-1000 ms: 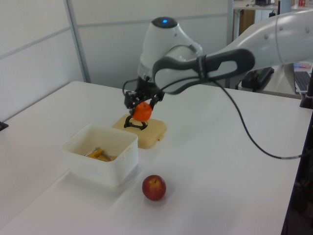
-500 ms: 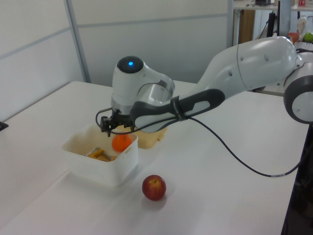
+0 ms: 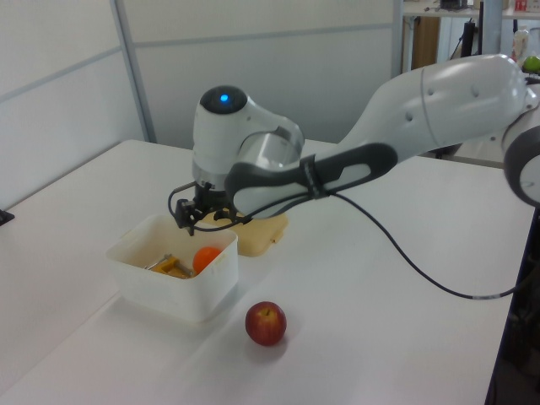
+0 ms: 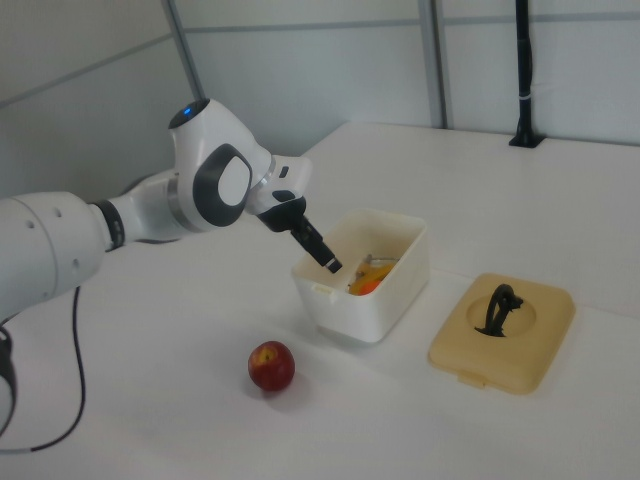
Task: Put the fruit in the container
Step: 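Move the gripper over the red apple and lower onto it, then close the gripper around the red apple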
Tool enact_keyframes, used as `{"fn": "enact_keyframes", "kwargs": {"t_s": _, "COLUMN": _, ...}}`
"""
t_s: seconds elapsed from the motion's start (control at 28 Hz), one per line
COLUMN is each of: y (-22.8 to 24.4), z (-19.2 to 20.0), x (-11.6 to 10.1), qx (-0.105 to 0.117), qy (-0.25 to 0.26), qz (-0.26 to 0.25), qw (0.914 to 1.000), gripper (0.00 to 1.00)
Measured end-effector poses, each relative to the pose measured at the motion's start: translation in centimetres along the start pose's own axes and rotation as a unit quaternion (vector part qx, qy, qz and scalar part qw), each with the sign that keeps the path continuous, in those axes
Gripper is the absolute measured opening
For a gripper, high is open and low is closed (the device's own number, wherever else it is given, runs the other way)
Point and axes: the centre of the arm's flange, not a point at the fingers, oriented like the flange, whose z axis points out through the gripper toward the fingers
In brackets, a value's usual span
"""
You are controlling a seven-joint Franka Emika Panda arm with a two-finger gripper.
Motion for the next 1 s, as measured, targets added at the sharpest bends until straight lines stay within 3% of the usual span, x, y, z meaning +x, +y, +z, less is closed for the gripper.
{"fn": "enact_keyframes", "kwargs": {"t_s": 0.14, "y": 2.1, "z": -2.1, "x": -1.8, "qx": -0.003, "qy": -0.088, "qz": -0.088, "qw": 0.9922, "gripper": 1.0}}
{"fn": "enact_keyframes", "kwargs": {"t_s": 0.29, "y": 3.0, "z": -2.8, "x": -3.2, "qx": -0.009, "qy": -0.127, "qz": -0.129, "qw": 0.9835, "gripper": 1.0}}
{"fn": "enact_keyframes", "kwargs": {"t_s": 0.43, "y": 2.4, "z": -0.7, "x": -5.9, "qx": -0.015, "qy": -0.154, "qz": -0.155, "qw": 0.9757, "gripper": 1.0}}
{"fn": "enact_keyframes", "kwargs": {"t_s": 0.75, "y": -0.1, "z": 5.1, "x": -12.8, "qx": -0.026, "qy": -0.16, "qz": -0.203, "qw": 0.9657, "gripper": 1.0}}
{"fn": "enact_keyframes", "kwargs": {"t_s": 1.0, "y": -0.2, "z": 7.3, "x": -14.8, "qx": -0.037, "qy": -0.156, "qz": -0.213, "qw": 0.964, "gripper": 1.0}}
